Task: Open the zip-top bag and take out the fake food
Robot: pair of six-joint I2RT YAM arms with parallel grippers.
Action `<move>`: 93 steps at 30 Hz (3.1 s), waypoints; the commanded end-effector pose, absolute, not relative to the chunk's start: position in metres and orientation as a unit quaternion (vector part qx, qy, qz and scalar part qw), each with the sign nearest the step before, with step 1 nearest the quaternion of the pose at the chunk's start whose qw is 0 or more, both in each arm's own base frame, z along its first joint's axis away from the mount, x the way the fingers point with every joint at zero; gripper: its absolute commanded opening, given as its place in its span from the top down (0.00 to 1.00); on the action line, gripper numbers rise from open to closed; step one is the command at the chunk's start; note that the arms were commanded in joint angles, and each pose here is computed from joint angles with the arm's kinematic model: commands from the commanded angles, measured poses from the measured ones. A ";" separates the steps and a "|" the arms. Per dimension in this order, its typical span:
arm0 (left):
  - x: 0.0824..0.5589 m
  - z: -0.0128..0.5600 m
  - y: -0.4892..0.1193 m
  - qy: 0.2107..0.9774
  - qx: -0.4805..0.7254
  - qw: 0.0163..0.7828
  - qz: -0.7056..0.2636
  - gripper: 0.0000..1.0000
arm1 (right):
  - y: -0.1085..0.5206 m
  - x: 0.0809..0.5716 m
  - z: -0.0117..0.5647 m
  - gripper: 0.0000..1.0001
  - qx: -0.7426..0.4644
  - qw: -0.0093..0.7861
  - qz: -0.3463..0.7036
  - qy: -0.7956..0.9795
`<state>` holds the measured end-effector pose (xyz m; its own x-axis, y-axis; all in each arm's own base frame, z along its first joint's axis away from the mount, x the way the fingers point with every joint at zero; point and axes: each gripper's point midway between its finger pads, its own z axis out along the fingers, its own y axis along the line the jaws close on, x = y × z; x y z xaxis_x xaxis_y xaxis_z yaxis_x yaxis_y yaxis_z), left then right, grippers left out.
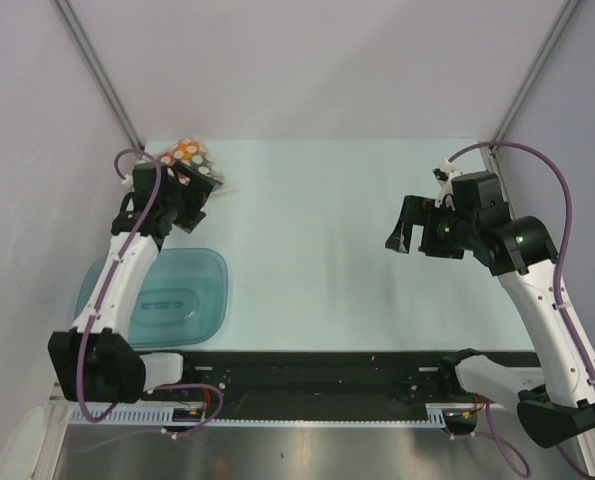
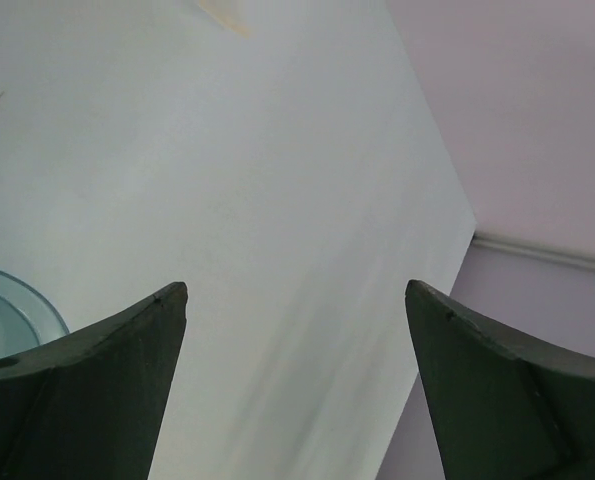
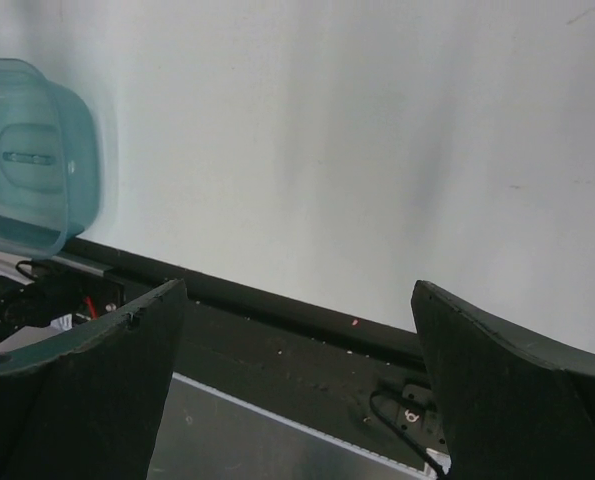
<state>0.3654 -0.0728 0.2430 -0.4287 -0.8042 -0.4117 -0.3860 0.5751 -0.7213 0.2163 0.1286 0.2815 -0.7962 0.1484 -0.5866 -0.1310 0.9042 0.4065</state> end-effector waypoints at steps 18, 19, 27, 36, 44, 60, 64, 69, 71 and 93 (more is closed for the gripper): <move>0.496 0.108 0.014 0.604 -0.665 0.313 -0.309 0.36 | 0.102 0.265 0.280 0.00 0.045 0.329 0.190 0.924; 0.505 0.114 0.017 0.602 -0.663 0.320 -0.310 0.36 | 0.101 0.267 0.279 0.00 0.050 0.328 0.190 0.924; 0.531 0.086 0.026 0.606 -0.671 0.313 -0.290 0.36 | 0.103 0.286 0.276 0.00 0.069 0.322 0.197 0.923; 0.550 0.071 0.023 0.643 -0.640 0.310 -0.286 0.79 | 0.110 0.307 0.255 0.00 0.085 0.298 0.200 0.929; 0.564 0.088 0.002 0.727 -0.534 0.323 -0.288 1.00 | 0.132 0.322 0.228 0.00 0.035 0.290 0.188 0.938; 0.429 0.130 -0.254 0.852 -0.283 0.218 -0.382 1.00 | 0.168 0.312 0.194 0.00 -0.088 0.275 0.172 0.942; 0.391 0.125 -0.313 0.865 -0.228 0.175 -0.411 1.00 | 0.163 0.314 0.168 0.00 0.007 0.257 0.205 0.944; 0.339 0.114 -0.362 0.885 -0.152 0.129 -0.421 0.86 | 0.159 0.296 0.145 0.00 0.106 0.184 0.253 0.944; 0.329 0.116 -0.363 0.890 -0.111 0.136 -0.421 0.51 | 0.148 0.291 0.140 0.00 0.114 0.191 0.238 0.945; 0.342 0.083 -0.183 0.950 0.081 0.139 -0.267 0.42 | 0.147 0.247 0.157 0.00 0.069 0.207 0.284 0.934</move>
<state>0.3587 -0.1979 0.1079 -0.9255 -0.0714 -0.3720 0.1570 0.8215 -0.5481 0.2489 0.1433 0.1439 -0.9121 0.2624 -0.3149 0.0582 0.8434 0.5341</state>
